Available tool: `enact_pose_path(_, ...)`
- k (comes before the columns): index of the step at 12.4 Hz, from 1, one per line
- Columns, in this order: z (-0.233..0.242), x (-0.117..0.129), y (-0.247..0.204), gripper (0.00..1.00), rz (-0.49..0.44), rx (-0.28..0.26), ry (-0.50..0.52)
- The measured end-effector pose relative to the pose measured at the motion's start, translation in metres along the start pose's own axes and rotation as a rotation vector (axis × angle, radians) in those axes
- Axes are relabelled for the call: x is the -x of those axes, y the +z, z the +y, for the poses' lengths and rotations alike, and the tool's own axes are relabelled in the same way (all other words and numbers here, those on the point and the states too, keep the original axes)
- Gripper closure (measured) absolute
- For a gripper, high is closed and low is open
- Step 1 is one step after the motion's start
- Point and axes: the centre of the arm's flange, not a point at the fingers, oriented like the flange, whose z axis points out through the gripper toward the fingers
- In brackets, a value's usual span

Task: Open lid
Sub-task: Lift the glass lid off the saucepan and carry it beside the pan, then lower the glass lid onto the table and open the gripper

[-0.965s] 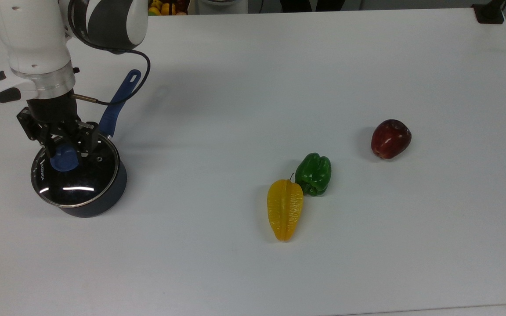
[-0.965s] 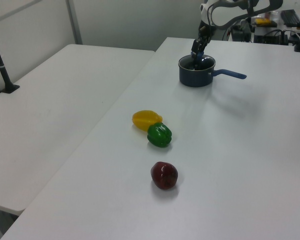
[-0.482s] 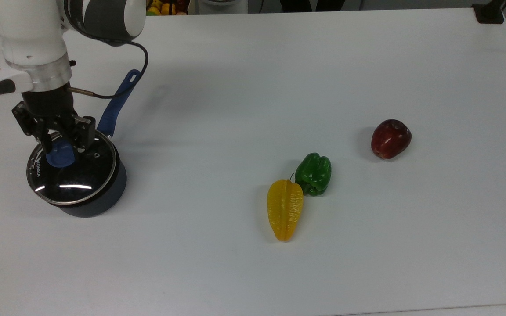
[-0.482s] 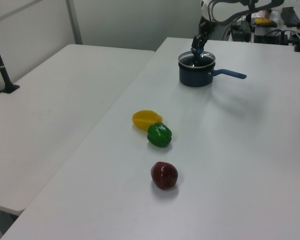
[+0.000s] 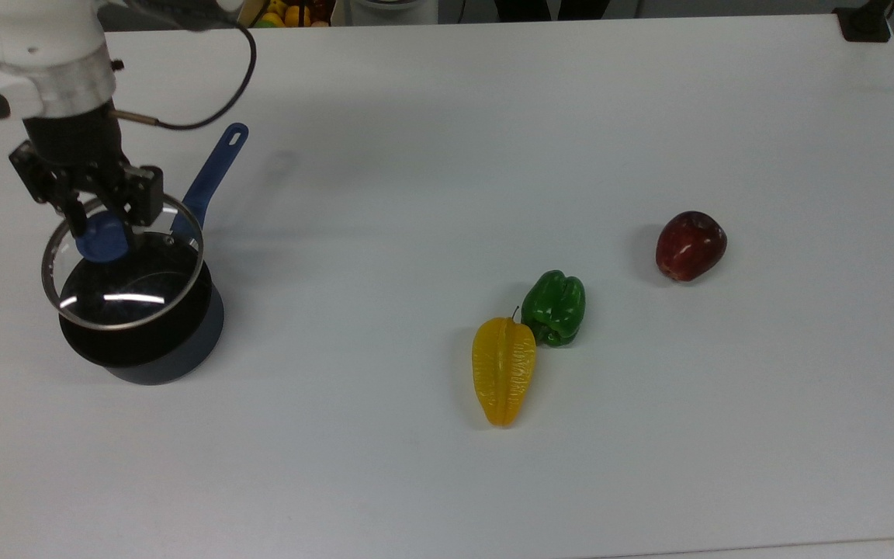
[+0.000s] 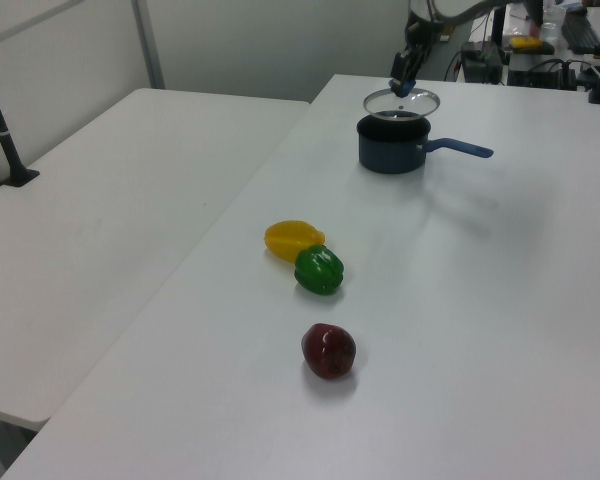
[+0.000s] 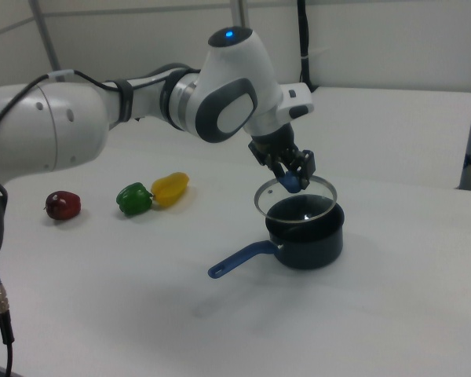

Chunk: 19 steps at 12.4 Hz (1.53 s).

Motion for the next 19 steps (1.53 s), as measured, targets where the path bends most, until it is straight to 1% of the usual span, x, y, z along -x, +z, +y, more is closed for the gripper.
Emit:
enact_pose_path(2, 0.027, 0.004, -0.02, 0.39, -0.002, 0.012, 0.027)
enact_pose_path(4, 0.069, 0.015, -0.03, 0.39, -0.007, 0.03, 0.019)
enact_pose_path(5, 0.105, 0.031, -0.033, 0.39, -0.023, 0.042, 0.004)
enact_pose_path(7, 0.146, 0.055, -0.03, 0.39, -0.054, 0.05, -0.009)
enact_pose_path(9, 0.177, 0.079, -0.017, 0.39, -0.091, 0.05, -0.012)
enact_pose_path(12, 0.199, 0.103, 0.013, 0.39, -0.081, 0.071, -0.003)
enact_pose_path(13, 0.201, 0.11, 0.027, 0.39, -0.073, 0.079, -0.007)
enact_pose_path(14, 0.202, 0.118, 0.05, 0.39, -0.066, 0.089, -0.01)
enact_pose_path(15, 0.202, 0.123, 0.071, 0.39, -0.065, 0.095, -0.011)
enact_pose_path(16, 0.203, 0.124, 0.082, 0.39, -0.063, 0.099, -0.012)
enact_pose_path(19, 0.205, 0.127, 0.1, 0.39, -0.056, 0.108, -0.012)
